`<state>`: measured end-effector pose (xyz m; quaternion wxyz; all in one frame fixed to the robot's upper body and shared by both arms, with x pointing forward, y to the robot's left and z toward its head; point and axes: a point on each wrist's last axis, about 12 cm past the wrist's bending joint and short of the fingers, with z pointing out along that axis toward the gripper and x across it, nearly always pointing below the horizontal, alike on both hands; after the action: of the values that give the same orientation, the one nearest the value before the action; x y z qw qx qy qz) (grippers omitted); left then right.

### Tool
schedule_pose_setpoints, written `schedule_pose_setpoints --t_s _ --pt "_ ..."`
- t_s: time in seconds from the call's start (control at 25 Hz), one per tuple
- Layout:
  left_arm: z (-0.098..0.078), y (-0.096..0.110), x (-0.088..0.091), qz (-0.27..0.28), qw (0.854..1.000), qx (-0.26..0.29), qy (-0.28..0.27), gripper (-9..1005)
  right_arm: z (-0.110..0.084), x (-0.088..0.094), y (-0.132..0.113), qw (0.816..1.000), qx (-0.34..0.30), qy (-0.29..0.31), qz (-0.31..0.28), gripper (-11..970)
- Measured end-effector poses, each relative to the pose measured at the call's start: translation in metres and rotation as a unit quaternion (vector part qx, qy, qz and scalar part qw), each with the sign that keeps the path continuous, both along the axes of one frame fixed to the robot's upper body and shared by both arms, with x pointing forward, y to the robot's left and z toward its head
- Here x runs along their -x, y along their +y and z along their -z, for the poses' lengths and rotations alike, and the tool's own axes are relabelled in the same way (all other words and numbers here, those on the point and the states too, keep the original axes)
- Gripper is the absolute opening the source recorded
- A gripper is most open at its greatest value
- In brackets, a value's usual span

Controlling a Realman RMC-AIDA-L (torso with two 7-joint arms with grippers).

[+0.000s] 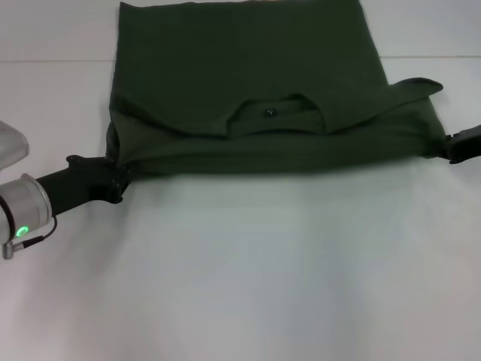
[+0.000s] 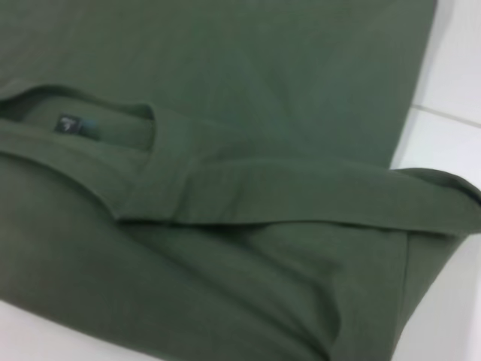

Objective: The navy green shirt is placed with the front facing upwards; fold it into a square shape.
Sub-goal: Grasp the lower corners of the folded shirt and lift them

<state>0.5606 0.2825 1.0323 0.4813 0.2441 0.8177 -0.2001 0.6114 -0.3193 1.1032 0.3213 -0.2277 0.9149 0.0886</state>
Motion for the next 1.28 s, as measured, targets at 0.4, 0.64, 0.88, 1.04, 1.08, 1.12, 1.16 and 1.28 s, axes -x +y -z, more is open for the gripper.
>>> schedule_pose_setpoints --t_s 0.4,0.64,0.88,1.04,1.08,1.12,1.16,1.28 --pt "-0.009 -0.002 0.01 0.038 0.998 0.013 0.054 72 -0.012 0.016 0.007 0.996 0.015 0.042 -0.081 126" --pt "-0.02 0.003 0.022 0.059 0.994 0.039 0.088 72 -0.016 0.028 0.006 0.99 0.03 0.087 -0.11 122" --pt "-0.032 0.012 0.042 0.082 0.982 0.065 0.154 71 -0.022 0.047 0.007 0.979 0.035 0.129 -0.155 123" --pt "-0.034 0.016 0.049 0.086 0.972 0.053 0.214 72 -0.031 0.061 0.009 0.966 0.031 0.159 -0.2 120" --pt "-0.034 0.016 0.051 0.087 0.968 0.052 0.23 72 -0.031 0.063 0.01 0.964 0.03 0.164 -0.205 119" --pt "-0.035 0.016 0.053 0.088 0.964 0.051 0.246 72 -0.032 0.065 0.01 0.962 0.028 0.171 -0.21 117" --pt "-0.036 0.016 0.054 0.089 0.96 0.05 0.261 72 -0.033 0.068 0.01 0.96 0.026 0.177 -0.214 116" --pt "-0.039 0.017 0.059 0.09 0.95 0.047 0.297 73 -0.033 0.074 0.009 0.954 0.019 0.195 -0.225 116"
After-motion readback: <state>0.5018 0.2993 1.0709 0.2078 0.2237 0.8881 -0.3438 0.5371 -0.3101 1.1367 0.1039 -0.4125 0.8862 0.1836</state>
